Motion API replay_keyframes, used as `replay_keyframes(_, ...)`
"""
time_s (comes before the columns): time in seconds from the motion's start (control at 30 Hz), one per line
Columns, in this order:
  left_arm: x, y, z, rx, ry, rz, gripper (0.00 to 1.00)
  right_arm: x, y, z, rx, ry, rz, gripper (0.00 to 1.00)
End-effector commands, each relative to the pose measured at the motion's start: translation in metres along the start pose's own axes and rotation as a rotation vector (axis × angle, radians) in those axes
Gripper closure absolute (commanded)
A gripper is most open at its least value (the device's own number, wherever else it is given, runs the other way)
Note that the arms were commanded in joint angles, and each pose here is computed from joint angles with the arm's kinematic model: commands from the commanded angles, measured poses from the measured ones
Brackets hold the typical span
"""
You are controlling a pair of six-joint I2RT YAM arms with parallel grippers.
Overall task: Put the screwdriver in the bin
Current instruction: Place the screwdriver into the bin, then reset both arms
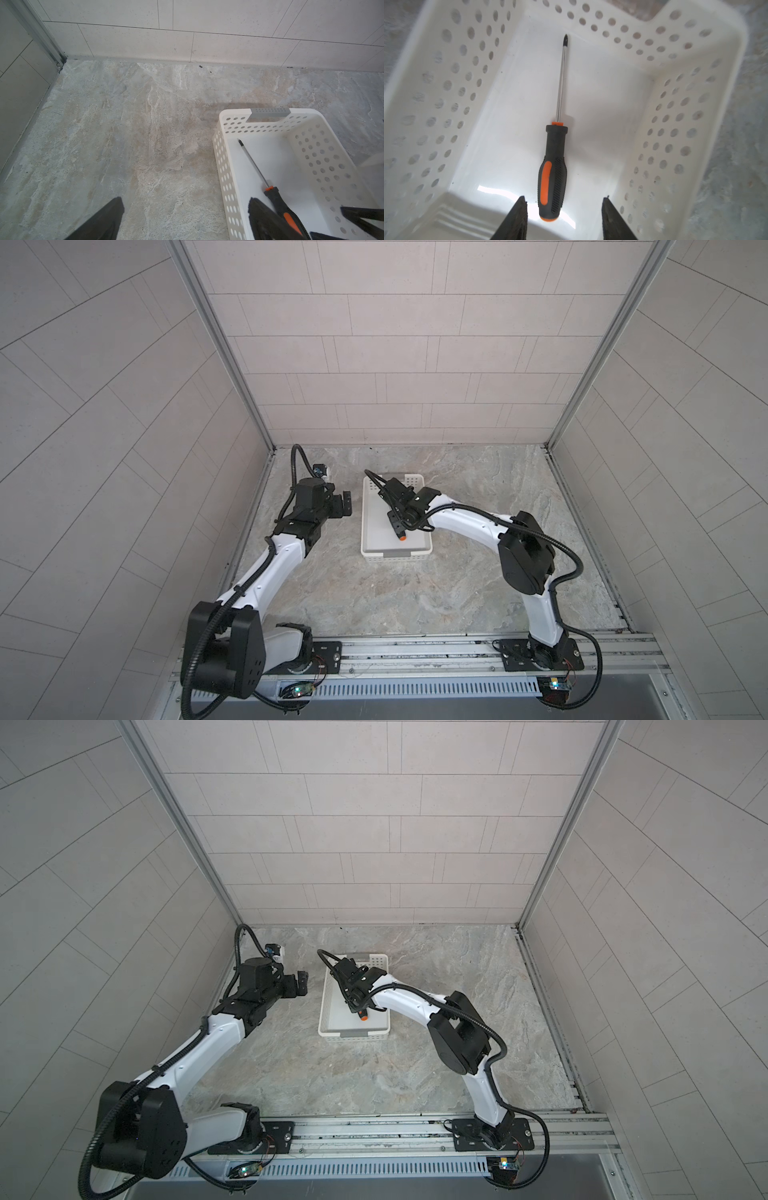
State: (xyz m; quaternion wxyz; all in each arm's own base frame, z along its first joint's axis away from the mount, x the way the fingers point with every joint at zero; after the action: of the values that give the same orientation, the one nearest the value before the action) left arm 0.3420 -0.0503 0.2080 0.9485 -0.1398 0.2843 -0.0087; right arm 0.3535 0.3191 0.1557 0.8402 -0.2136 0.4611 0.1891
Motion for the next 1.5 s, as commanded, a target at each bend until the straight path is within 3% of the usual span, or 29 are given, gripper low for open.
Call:
replay_keyframes(0.0, -0.006, -0.001, 0.004, 0.0, -0.04, -0.009, 0.0, -0.051, -0.015, 0.014, 0.023, -0.096, -0.001, 0.45)
replay_keyframes(0.23, -0.012, 0.002, 0.005, -0.003, -0.068, 0.008, 0.0, -0.106, -0.048, 0.016, 0.045, -0.194, -0.046, 0.2)
replay_keyframes(0.27, -0.013, 0.002, 0.006, -0.004, -0.076, 0.01, 0.0, -0.112, -0.057, 0.015, 0.056, -0.204, -0.054, 0.06)
replay_keyframes(0.3, -0.014, 0.003, 0.006, -0.005, -0.082, 0.011, 0.0, -0.116, -0.065, 0.013, 0.066, -0.211, -0.063, 0.01)
replay_keyframes(0.6, -0.021, 0.02, 0.009, -0.02, -0.151, 0.129, 0.0, -0.152, -0.166, -0.032, 0.31, -0.381, -0.242, 0.0)
replay_keyframes(0.77, -0.018, 0.023, 0.011, -0.031, -0.18, 0.157, 0.0, -0.159, -0.215, -0.075, 0.452, -0.431, -0.432, 0.0)
replay_keyframes(0.93, -0.012, 0.03, 0.006, -0.006, -0.276, 0.175, 0.0, -0.152, -0.247, -0.102, 0.482, -0.37, -0.555, 0.0)
replay_keyframes(1.2, 0.003, 0.037, -0.013, 0.076, -0.201, 0.188, 0.0, -0.111, -0.266, -0.136, 0.521, -0.319, -0.624, 0.0)
replay_keyframes(1.47, 0.006, 0.052, -0.02, 0.043, -0.239, 0.171, 0.0, -0.076, -0.263, -0.155, 0.351, -0.331, -0.596, 0.0)
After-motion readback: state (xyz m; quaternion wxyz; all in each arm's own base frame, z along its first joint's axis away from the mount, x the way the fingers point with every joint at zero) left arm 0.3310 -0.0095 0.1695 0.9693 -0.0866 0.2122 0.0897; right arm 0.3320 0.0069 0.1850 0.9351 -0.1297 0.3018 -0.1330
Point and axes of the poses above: each gripper's point midway between its finger pads, its own x axis out along the fingers, its own y axis along the line the jaws close on, z = x × y, the point moved 5 cm from there along -x, back along the fingers, and after that the axes turned 12 degrees about -x, right-handed, at the moved point
